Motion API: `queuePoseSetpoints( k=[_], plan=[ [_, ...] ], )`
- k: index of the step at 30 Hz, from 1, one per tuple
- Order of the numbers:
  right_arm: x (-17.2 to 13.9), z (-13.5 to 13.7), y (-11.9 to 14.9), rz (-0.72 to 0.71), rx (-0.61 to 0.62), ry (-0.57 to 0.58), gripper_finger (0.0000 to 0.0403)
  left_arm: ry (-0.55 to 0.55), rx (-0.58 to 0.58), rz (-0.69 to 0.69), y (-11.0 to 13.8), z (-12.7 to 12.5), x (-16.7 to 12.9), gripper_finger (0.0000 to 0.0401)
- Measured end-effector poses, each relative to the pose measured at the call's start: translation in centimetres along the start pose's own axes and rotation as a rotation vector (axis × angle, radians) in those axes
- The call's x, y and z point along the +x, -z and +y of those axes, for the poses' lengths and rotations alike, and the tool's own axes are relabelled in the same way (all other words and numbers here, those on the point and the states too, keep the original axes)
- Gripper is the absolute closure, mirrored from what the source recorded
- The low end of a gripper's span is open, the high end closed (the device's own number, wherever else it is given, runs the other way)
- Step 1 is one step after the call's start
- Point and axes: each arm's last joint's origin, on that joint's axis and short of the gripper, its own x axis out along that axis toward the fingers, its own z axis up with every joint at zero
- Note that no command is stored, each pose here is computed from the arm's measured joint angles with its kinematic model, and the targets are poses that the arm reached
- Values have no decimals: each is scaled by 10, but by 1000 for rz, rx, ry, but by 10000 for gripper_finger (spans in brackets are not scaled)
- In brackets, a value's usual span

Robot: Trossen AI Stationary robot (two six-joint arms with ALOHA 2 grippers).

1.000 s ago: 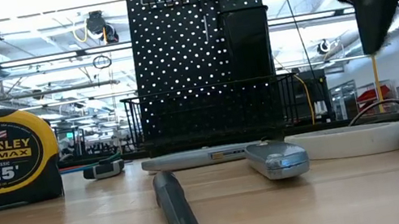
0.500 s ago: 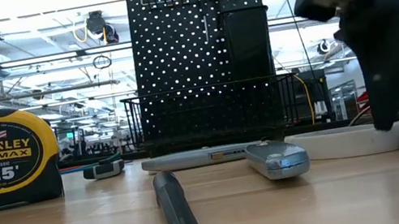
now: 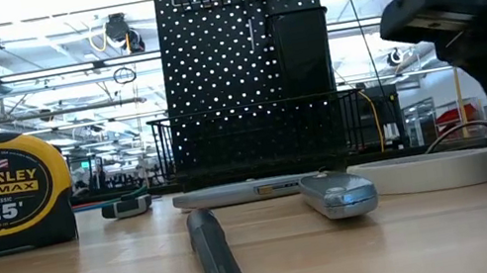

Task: Hang tools onto peg board
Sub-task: Hang the nut driver onto the pegboard

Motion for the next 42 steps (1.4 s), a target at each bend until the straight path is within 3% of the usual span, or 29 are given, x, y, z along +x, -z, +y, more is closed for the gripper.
queuePoseSetpoints(
  k=[8,16,28,37,42],
  plan=[
    [-9,5,0,-11,-62,63,375,-34,2,-42,-3,5,-12,249],
    [-28,8,-2,-50,-108,165,381,-12,2,-91,-8,8,-15,249],
    [-63,33,7,-2,-186,2,383,48,0,-100,-11,3,0,249],
    [-115,33,-2,-117,-242,-232,384,83,-32,-96,-12,-2,13,249],
    [-142,29,-13,-207,-331,-342,384,98,-41,-108,-13,-4,19,249]
  ],
)
